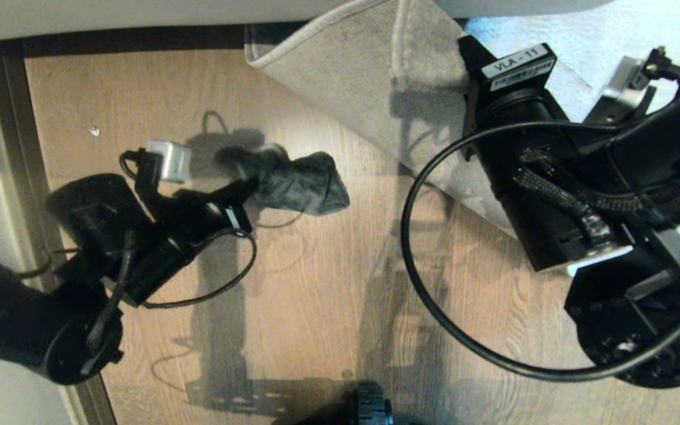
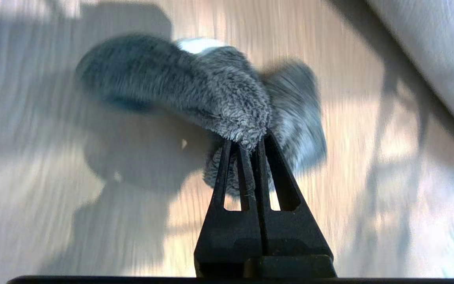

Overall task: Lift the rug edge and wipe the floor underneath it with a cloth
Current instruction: Wipe the floor under the carpet with a rag

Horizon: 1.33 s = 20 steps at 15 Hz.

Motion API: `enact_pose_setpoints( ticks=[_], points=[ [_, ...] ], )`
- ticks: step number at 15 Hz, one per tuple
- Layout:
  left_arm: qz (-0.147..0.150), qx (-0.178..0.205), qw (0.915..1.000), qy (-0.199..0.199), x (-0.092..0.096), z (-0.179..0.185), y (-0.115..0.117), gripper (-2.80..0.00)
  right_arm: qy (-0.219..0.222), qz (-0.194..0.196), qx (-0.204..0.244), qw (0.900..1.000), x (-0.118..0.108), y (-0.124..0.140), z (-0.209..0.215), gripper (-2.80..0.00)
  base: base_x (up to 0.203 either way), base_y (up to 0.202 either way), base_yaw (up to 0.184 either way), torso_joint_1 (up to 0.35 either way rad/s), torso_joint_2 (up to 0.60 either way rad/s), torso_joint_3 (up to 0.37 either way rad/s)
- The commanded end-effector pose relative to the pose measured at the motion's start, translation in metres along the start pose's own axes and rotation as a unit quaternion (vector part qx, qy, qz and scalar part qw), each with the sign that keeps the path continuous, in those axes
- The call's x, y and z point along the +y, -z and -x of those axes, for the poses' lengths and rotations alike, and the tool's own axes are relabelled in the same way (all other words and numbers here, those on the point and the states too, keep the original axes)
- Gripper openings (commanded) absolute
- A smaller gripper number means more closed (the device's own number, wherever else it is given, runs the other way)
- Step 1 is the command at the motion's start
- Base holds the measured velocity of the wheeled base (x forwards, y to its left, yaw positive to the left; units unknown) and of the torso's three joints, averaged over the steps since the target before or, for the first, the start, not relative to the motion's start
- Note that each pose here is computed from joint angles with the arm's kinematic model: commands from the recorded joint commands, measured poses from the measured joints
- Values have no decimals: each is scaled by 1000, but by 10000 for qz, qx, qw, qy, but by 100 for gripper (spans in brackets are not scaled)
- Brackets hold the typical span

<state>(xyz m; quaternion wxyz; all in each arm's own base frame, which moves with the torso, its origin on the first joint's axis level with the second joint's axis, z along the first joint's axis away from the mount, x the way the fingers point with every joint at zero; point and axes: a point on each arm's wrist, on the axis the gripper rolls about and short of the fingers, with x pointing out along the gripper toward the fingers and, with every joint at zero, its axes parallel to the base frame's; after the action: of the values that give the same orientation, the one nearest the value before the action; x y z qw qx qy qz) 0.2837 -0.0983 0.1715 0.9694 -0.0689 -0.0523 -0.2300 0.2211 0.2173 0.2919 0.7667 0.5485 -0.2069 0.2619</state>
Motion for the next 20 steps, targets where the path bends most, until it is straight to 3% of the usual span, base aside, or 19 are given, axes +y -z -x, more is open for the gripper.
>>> enact_pose_setpoints(
  ticks=[1, 3, 6, 11, 14, 20],
  points=[
    [26, 175, 9998, -10, -3, 25, 4, -280, -138, -118, -151, 9997, 4, -4, 0, -280, 0, 0, 0, 0, 0, 0],
    [76, 522, 9986, 99, -11, 39, 19, -280, -132, -54, -148, 9998, 4, -4, 0, -280, 0, 0, 0, 0, 0, 0],
    [132, 951, 9936, 595, -38, 46, 38, -280, -138, -33, -161, 9998, 4, -5, 1, -280, 0, 0, 0, 0, 0, 0],
    [144, 1522, 9749, 1618, -94, 53, 66, -280, -127, 13, -155, 9998, 4, -5, 1, -280, 0, 0, 0, 0, 0, 0],
    [158, 1474, 9714, 1854, -109, 43, 69, -280, -115, 29, -139, 9998, 3, -3, 1, -280, 0, 0, 0, 0, 0, 0],
    [219, 994, 9774, 1855, -121, -5, 68, -280, -74, 75, -97, 9999, 1, -4, 4, -280, 0, 0, 0, 0, 0, 0]
  ],
)
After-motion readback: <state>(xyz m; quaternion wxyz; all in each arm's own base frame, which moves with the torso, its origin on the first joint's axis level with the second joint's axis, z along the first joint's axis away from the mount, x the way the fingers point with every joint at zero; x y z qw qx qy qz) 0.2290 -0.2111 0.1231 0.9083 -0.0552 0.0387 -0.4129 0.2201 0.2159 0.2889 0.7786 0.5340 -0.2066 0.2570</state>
